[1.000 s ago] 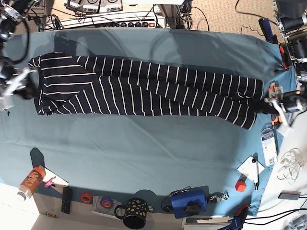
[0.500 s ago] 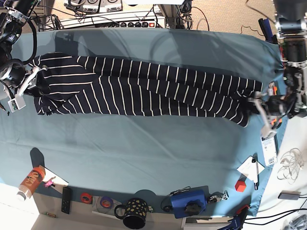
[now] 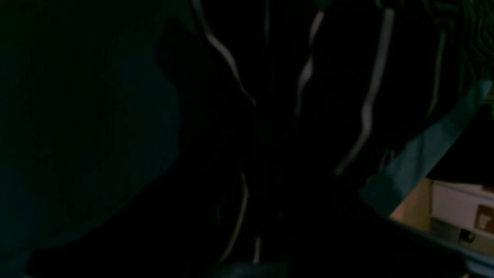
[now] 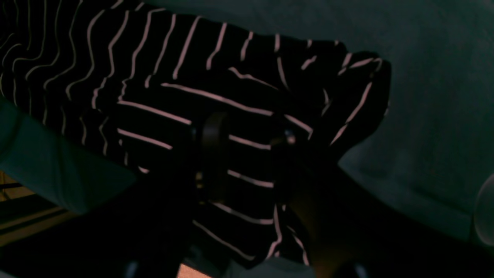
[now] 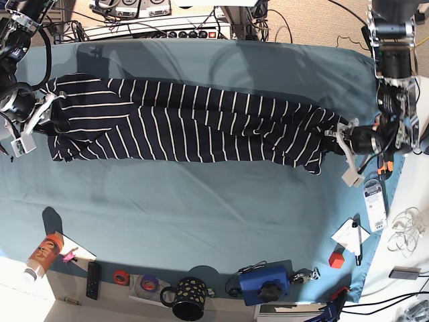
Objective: Layout the t-shirt on the table in an organized manner, then fold the t-shirt properly
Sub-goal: 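Grasp the shirt end near the left gripper with the left gripper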
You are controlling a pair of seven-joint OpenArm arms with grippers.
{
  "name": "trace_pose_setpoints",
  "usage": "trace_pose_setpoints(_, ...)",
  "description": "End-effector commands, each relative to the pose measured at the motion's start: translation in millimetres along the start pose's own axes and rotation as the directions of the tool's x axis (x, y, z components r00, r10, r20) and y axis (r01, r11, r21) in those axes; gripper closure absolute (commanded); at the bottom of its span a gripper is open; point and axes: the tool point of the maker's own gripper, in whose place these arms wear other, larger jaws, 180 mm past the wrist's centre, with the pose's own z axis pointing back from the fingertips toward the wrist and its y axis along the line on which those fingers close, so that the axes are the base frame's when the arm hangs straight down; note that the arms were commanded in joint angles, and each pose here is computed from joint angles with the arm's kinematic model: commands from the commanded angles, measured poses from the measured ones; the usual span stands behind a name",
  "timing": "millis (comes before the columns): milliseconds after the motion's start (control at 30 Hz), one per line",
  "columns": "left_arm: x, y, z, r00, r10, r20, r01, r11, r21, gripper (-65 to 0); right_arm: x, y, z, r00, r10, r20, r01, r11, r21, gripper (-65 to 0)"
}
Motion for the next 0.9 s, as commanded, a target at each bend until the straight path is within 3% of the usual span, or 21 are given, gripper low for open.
trace_pose_setpoints(0, -25, 30, 13, 0.990, 0.002, -0.142, 0.018, 0.991, 0.134, 0.0, 14, -5, 7, 0.999, 0.028, 0.037, -0.028, 0.999, -0.015, -18.9)
trace_pose_setpoints(233, 29, 55, 58, 0.998, 0.041, 0.039, -0.049, 0.977, 0.208, 0.0, 14, -5, 7, 0.999, 0.028, 0.037, -0.028, 0.999, -0.015, -18.9)
trace_pose_setpoints(333, 45, 64, 80, 0.986, 0.075, 0.146, -0.105, 0.972, 0.209, 0.0, 14, -5, 7, 0.999, 0.028, 0.037, -0.028, 0.999, -0.015, -18.9)
trace_pose_setpoints(467, 52, 64, 96, 0.963, 0.122, 0.240, -0.159, 0.977, 0.145, 0.0, 14, -5, 7, 0.999, 0.028, 0.037, -0.028, 0.999, -0.015, -18.9)
trace_pose_setpoints(700, 35, 37, 87, 0.977, 0.042, 0.207, -0.063, 0.994, 0.093, 0.0, 14, -5, 7, 0.999, 0.028, 0.038, -0.028, 1.000, -0.015, -18.9)
trace_pose_setpoints(767, 34, 24, 87, 0.977, -0.024, 0.210, -0.003, 0.992, 0.125, 0.0, 13, -5, 7, 0.999, 0.029, 0.035, -0.028, 0.999, -0.018, -18.9)
trace_pose_setpoints(867, 38, 1, 95, 0.958, -0.171, 0.229, 0.116, 0.964, 0.239, 0.0, 12, -8, 7, 0.999, 0.032, 0.025, -0.031, 0.999, -0.032, -18.9)
